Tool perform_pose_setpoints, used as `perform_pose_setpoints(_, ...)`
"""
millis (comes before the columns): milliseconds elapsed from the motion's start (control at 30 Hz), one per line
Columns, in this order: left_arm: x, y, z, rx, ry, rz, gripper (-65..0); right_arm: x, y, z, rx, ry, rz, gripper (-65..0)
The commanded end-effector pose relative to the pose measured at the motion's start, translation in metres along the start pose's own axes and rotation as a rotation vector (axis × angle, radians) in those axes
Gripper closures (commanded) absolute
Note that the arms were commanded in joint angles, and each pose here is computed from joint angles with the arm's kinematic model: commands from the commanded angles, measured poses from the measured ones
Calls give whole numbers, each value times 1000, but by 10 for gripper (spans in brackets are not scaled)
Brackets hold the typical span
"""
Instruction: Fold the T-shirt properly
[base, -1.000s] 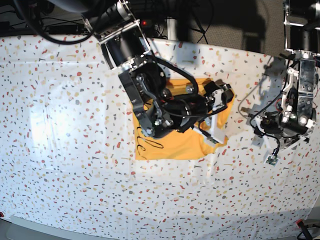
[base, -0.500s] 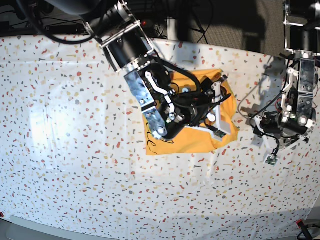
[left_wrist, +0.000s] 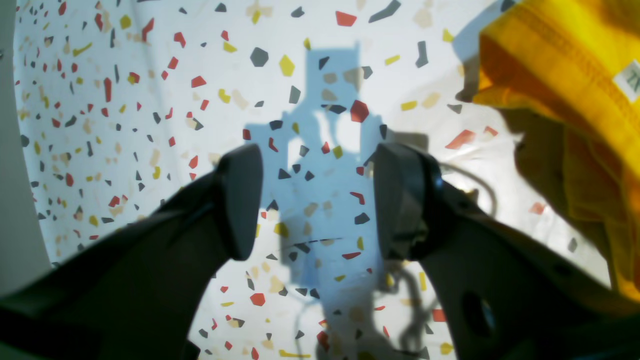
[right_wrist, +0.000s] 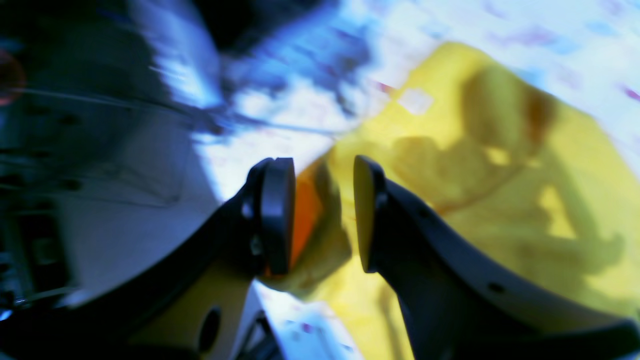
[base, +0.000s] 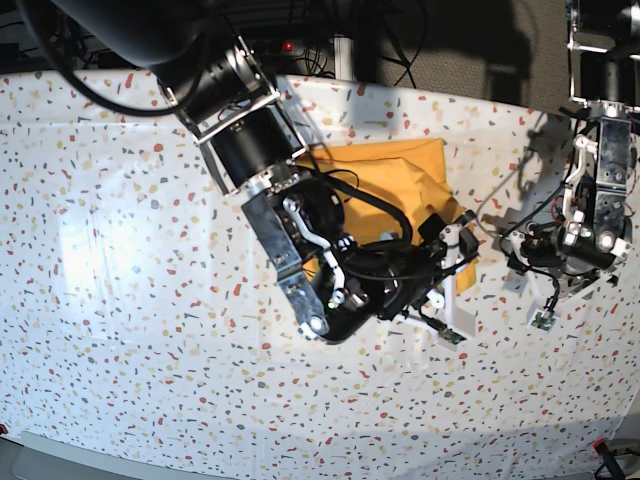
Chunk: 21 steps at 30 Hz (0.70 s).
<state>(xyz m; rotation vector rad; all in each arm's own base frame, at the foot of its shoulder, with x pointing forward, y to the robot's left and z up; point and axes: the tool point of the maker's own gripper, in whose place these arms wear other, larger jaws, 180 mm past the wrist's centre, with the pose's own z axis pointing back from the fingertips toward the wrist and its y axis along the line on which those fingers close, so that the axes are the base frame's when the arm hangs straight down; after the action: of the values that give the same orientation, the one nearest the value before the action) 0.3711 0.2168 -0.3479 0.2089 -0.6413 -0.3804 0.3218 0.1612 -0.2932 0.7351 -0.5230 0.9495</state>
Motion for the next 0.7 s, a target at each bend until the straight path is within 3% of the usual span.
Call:
perform_pose_setpoints(0,17,13,7,34,-56,0,-344,16,6,5,14,-35,31,-204)
perform_pose_setpoints(233,17,13,7,34,-57,1,-344,0,-7,4,-56,41,48,-205)
perform_pose_setpoints(367,18,13,7,34,-60,0,-344,4,1,4,-13,20,45,-306)
perform_pose_setpoints(433,18,13,7,34,-60,0,-344,4,-4,5,-41,31,65,-311)
perform_pose_setpoints(533,19,13,7,34,-68,0,-344,9,-31,13,-178,46,111,-310)
perform_pose_setpoints(667,33,14,9,35,-141,-1,-344,26,-88,44,-453,-1,122,-310)
